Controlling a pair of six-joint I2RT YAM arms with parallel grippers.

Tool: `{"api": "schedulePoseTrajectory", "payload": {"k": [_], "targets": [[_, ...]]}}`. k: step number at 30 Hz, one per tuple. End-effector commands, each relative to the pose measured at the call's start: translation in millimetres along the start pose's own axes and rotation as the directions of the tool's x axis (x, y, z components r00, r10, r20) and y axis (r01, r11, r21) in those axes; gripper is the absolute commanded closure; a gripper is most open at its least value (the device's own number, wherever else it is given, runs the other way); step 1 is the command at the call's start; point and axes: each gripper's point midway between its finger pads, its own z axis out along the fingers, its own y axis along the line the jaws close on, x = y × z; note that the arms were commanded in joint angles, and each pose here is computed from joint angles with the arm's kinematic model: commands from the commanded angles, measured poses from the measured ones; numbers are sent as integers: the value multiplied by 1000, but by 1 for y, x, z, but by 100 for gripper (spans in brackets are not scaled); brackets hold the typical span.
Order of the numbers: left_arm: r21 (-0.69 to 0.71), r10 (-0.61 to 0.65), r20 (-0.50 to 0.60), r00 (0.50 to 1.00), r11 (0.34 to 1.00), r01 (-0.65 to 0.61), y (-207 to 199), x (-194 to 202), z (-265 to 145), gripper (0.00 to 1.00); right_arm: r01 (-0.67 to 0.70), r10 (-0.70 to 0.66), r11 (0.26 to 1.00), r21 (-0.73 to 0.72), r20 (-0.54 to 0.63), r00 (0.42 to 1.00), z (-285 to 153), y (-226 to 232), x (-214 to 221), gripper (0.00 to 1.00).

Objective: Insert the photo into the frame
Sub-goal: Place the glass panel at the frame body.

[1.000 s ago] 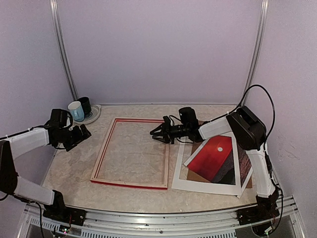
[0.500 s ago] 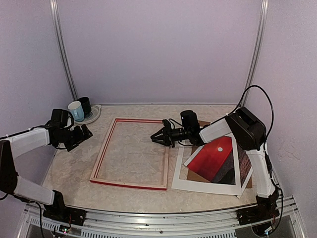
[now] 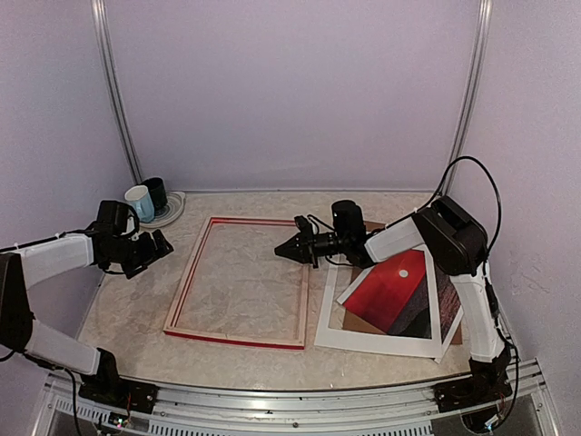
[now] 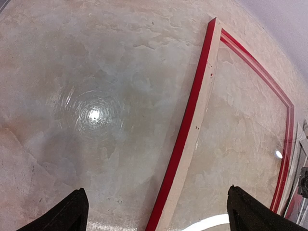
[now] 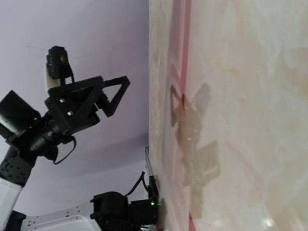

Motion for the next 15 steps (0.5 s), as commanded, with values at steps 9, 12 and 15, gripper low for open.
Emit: {"api": "schedulePoseTrajectory", "payload": {"k": [9,12,15], "targets": [[18,12,9,1000,1000,-13,-3,0,1,1,125,-126,987,-105,5,992,10,78,-13,100],[15,10,10,1000,1000,-10,-2,0,0,1,131,-131,985,-112,10,991,12,83,-14,100],[16,8,19,1000,1000,-9,-2,-2,-1,1,136,-135,984,-115,21,991,12,86,-16,100]]}}
